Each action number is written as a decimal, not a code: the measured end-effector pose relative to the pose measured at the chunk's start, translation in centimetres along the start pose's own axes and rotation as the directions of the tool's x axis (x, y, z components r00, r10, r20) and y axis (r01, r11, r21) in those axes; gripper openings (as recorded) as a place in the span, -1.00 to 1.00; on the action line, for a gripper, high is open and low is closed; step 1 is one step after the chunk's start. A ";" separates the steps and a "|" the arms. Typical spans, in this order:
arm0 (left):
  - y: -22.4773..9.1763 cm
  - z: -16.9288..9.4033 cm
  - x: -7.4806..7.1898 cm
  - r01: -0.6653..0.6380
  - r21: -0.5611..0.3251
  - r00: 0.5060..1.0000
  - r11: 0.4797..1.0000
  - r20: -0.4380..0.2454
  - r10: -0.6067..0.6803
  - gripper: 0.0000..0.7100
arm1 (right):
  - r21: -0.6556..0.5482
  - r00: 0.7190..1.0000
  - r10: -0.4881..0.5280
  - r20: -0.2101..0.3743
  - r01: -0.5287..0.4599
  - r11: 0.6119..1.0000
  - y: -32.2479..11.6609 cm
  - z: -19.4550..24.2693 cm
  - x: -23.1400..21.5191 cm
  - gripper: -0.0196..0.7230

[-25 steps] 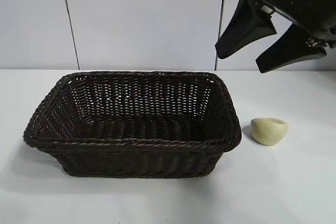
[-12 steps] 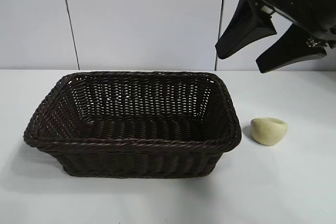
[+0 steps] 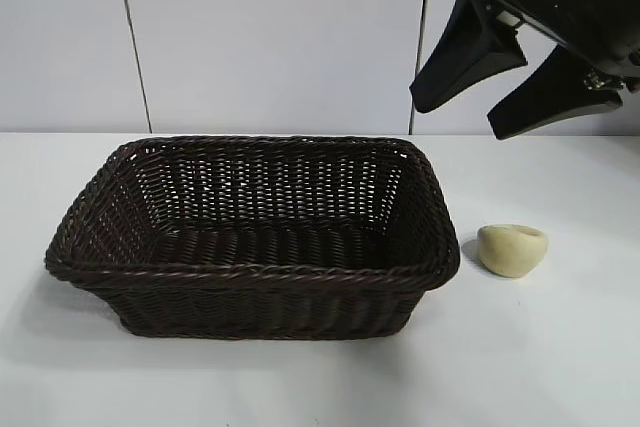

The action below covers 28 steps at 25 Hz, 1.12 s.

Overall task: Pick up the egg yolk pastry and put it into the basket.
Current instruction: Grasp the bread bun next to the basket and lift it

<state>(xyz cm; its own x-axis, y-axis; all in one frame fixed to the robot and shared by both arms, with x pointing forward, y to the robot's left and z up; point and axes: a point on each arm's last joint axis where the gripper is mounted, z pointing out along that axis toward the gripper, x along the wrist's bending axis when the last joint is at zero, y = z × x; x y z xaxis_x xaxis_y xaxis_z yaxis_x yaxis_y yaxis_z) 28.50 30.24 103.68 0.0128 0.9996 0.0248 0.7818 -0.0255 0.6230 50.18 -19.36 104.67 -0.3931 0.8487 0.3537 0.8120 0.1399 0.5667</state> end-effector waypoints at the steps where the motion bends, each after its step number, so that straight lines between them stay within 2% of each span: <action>1: -0.3 -0.4 0.0 0.000 -0.031 1.000 1.000 -0.001 0.000 0.60 | 0.000 1.000 0.000 0.000 0.000 1.000 0.0 0.0 0.0 0.55; 6: -2.4 -2.8 0.0 0.002 -0.252 1.000 0.968 -0.006 -0.004 0.60 | 0.000 1.000 0.000 0.000 0.000 1.000 0.0 0.0 0.0 0.55; 9: -3.7 -3.8 -0.1 0.002 -0.346 1.000 0.938 -0.008 -0.006 0.60 | 0.000 1.000 0.000 0.000 0.000 1.000 0.0 0.0 0.0 0.55; 17: -3.8 -3.9 -0.1 0.002 -0.351 1.000 0.936 -0.008 -0.006 0.60 | 0.012 1.000 -0.007 0.002 0.007 1.000 0.5 -0.5 0.2 0.55; 20: -3.8 -3.9 -0.1 0.002 -0.351 1.000 0.936 -0.008 -0.006 0.60 | 0.026 0.999 0.007 0.050 -0.008 1.000 1.4 -1.2 0.2 0.55; 25: -3.8 -3.9 -0.1 0.002 -0.351 1.000 0.936 -0.008 -0.006 0.60 | 0.137 0.977 -0.017 0.214 -0.013 0.990 3.1 -1.7 -1.0 0.55; 28: -3.8 -3.9 -0.1 0.002 -0.351 1.000 0.936 -0.008 -0.006 0.60 | 0.191 0.960 -0.042 0.275 -0.012 0.982 4.2 -1.3 -1.9 0.55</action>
<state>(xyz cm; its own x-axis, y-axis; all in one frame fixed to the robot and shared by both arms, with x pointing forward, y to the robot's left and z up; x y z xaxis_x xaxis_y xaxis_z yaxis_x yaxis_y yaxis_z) 23.10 30.24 104.31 0.0031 0.9996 0.0278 0.5131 -0.0255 0.8580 53.74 -21.10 107.33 -0.2929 0.9497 0.1112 0.8840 0.2246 0.4101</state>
